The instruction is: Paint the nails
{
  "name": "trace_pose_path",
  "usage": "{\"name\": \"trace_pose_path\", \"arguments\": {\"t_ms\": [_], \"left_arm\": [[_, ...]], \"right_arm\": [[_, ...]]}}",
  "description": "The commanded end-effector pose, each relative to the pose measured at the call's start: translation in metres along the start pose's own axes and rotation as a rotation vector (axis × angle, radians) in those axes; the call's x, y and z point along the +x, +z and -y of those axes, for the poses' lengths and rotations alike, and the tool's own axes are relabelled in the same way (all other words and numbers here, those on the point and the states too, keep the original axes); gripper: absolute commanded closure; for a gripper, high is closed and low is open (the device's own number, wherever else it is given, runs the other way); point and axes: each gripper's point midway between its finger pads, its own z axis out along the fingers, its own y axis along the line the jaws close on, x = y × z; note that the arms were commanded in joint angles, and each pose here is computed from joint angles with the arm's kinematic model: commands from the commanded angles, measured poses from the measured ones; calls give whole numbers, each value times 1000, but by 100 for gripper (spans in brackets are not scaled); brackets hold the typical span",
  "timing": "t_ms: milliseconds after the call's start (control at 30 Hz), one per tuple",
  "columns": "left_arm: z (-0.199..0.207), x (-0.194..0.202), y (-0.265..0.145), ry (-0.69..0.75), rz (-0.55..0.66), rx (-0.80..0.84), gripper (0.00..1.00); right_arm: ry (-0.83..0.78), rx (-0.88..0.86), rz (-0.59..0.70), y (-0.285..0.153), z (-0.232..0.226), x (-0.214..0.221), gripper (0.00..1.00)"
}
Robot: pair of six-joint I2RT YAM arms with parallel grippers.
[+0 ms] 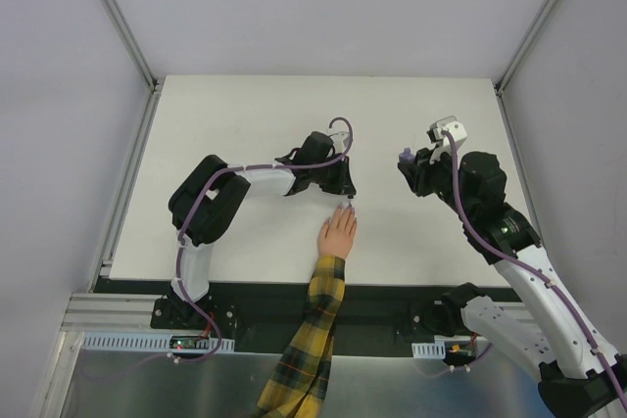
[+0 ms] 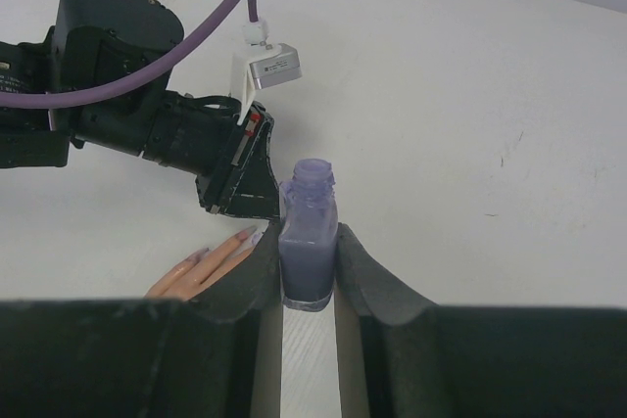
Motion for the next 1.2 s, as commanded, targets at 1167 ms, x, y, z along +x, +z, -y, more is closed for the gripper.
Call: {"name": "trace_pose_path", "arguments": {"t_ms": [1167], "left_arm": [[5,-24,8,35,47,43,100]], "right_arm": [[13,-22,87,-8,-5,-27,100]]}}
